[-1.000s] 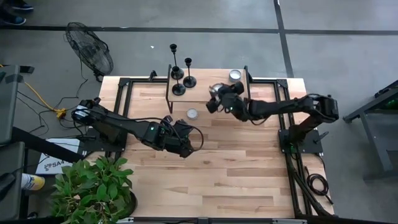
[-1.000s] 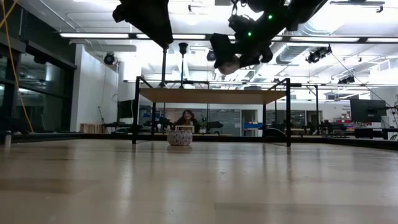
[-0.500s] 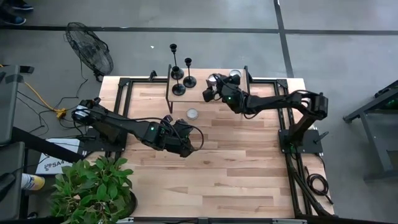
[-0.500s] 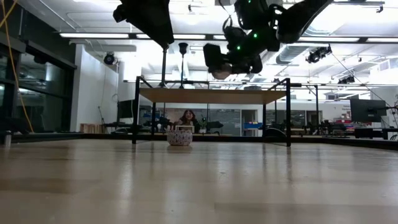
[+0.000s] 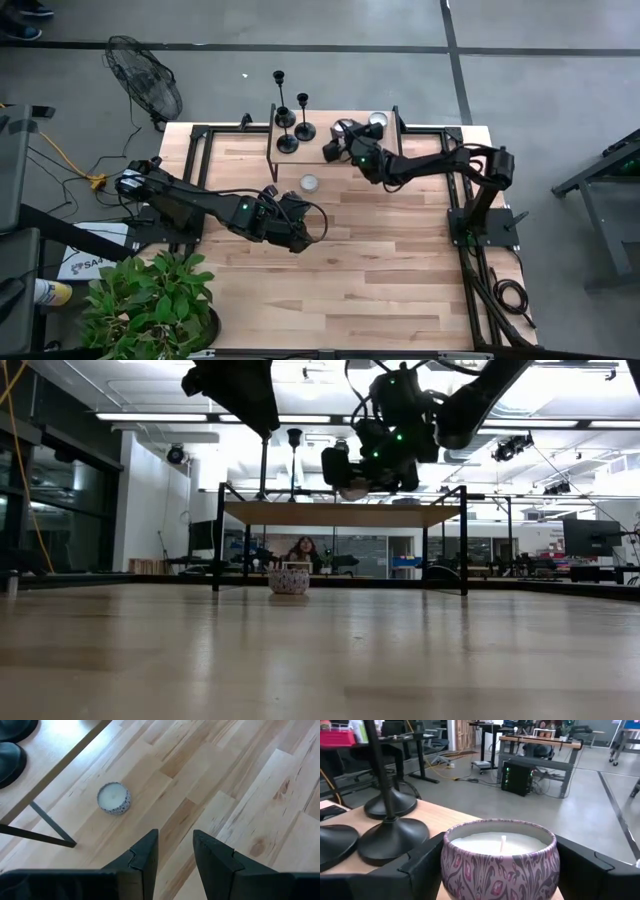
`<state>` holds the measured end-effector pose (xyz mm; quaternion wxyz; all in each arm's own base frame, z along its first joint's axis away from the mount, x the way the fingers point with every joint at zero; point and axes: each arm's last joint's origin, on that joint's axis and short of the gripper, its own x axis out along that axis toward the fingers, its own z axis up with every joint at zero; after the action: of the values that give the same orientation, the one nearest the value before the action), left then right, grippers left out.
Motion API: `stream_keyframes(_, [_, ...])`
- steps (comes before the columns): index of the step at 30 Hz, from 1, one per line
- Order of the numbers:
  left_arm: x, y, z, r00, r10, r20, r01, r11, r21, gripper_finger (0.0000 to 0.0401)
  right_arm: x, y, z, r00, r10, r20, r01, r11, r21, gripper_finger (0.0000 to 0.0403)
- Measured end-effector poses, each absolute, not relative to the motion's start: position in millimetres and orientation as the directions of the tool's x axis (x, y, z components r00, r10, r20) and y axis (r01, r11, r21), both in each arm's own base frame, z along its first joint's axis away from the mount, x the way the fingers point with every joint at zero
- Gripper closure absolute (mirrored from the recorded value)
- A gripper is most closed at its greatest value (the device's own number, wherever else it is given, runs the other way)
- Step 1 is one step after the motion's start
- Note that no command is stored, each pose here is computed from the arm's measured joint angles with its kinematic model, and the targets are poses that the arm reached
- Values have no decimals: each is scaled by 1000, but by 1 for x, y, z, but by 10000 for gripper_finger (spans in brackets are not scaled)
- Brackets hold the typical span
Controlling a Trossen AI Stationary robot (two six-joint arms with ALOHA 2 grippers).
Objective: Pick & Place candle stick holders
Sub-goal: Put the pink scented candle on the shelf
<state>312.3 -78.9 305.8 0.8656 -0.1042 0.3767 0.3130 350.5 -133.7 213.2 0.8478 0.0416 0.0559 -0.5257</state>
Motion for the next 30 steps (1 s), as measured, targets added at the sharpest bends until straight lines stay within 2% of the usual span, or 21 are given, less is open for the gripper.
stream_keyframes(18, [312, -79, 306, 520, 464, -717, -620, 783, 57, 281, 347, -145, 205, 411, -895, -172, 911, 411, 33, 100])
stream_keyframes(30, [312, -79, 306, 520, 464, -717, -618, 784, 59, 281, 347, -146, 200, 448, -866, -220, 889, 458, 9, 100])
